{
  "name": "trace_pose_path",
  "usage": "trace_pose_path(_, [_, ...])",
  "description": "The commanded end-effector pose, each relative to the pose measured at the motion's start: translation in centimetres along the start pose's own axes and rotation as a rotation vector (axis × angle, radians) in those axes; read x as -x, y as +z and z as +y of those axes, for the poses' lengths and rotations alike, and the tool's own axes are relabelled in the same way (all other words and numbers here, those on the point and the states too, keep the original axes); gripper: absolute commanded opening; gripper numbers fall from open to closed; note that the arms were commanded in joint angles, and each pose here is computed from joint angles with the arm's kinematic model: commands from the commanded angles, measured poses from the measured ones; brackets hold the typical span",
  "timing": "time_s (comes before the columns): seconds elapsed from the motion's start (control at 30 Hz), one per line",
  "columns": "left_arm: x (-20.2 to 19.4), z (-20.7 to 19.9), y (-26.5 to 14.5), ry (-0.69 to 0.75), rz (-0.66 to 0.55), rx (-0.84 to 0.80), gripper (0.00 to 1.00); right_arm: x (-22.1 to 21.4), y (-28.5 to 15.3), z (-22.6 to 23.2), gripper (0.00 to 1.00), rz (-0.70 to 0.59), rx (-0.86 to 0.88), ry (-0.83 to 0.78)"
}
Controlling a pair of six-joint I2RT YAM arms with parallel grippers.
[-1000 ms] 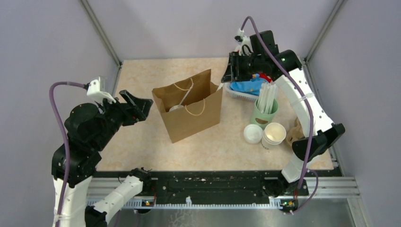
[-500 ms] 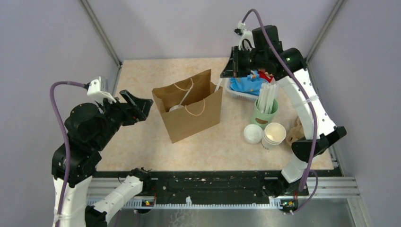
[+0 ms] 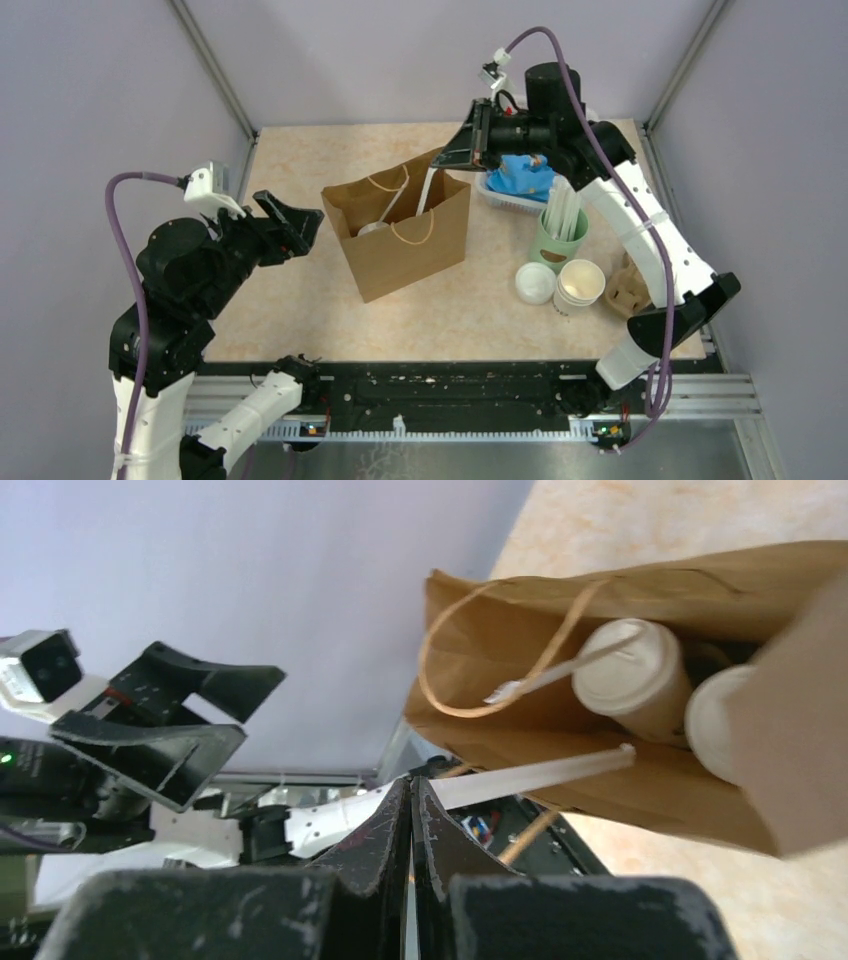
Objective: Pack the takeout coffee
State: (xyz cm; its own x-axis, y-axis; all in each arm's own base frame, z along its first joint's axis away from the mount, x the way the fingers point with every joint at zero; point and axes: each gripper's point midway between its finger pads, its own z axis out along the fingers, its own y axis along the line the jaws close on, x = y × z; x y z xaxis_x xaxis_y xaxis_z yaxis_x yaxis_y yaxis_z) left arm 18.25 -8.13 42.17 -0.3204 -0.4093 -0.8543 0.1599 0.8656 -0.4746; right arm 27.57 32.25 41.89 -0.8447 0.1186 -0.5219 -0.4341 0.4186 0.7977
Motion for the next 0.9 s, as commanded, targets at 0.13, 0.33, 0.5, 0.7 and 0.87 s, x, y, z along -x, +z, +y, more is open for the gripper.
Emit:
trace_pose_path(0.13, [1.1, -0.4, -0.4, 0.0, -0.05, -0.019, 0.84, -0.9, 3.4, 7.3, 0.0, -0.026, 0.247, 0.048])
trace_pose_path(0.33, [1.0, -0.2, -0.5, -0.002, -0.059, -0.015, 0.84, -3.6, 5.0, 0.9, 0.05, -0.001, 0.097, 0.099])
trace_pose_path(0.5, [1.1, 0.2, -1.1, -0.016, -0.077, -0.004, 0.84, -2.1, 2.0, -3.1, 0.49, -0.036, -0.146, -0.075])
trace_pose_path(0.7, [0.8, 0.1, -0.8, -0.01, -0.061, -0.008, 0.84, -1.2, 2.5, -2.0, 0.5, -0.043, -0.17, -0.137])
trace_pose_path(0.87, [1.0, -0.1, -0.6, 0.002, -0.063, -0.013, 0.84, -2.4, 3.7, -1.3, 0.35, -0.027, -0.205, -0.238])
